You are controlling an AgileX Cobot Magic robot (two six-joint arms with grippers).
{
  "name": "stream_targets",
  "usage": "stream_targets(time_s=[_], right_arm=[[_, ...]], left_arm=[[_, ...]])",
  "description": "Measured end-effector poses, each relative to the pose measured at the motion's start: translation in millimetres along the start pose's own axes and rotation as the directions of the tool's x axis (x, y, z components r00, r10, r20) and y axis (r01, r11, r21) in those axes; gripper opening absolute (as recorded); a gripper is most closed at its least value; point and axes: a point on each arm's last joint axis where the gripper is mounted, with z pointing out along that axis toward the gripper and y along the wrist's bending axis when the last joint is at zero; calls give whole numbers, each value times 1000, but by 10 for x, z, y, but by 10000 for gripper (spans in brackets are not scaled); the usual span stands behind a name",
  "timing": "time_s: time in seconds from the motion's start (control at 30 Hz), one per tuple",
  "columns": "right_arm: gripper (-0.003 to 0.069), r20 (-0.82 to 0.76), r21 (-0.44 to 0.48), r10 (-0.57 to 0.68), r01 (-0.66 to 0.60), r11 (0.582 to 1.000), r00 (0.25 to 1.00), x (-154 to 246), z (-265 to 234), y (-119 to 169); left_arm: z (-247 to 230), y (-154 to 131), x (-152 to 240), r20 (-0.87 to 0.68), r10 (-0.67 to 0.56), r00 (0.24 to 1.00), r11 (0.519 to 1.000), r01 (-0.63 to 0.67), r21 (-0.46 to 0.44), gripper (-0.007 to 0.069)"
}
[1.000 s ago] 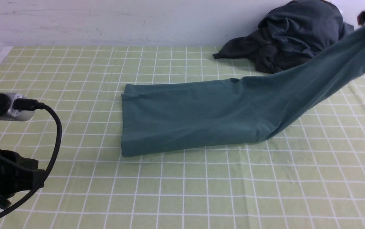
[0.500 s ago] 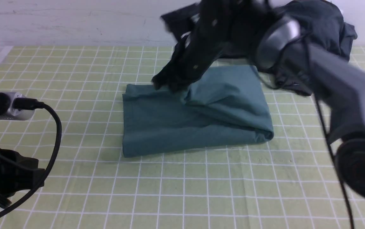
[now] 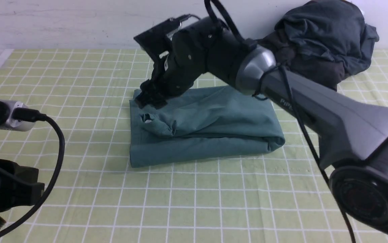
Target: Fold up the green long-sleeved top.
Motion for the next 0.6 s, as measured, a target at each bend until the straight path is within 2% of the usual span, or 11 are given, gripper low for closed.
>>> stream_targets(time_s=[0.1,0.17,0.23,0.33,0.43,0.6], right_arm=[[369,-13,53,-10,11,999,1000,-60,-227,-129],[287,-81,75,27,-21,997,996,18,-245,-318],[247,-118,66,56,-48,997,991,81,-181,-353],[112,-240,-25,136,-146,989,961,343,208,-377],[23,-272,-182,151,-205,962,950,464,552,-81],[-11,-108,-324,141,-169,931,984,369,751,353]], left_arm=[[-11,-1,-3,8,1,1000,1000,-1,0,91],[-11,-1,-5,11,0,1000,1000,0,0,91],[-11,-1,-5,11,0,1000,1000,0,0,91],[-11,-1,-5,11,0,1000,1000,0,0,91],[-11,-1,-9,16,0,1000,1000,0,-1,91],[-12,0,-16,23,0,1000,1000,0,-2,91]])
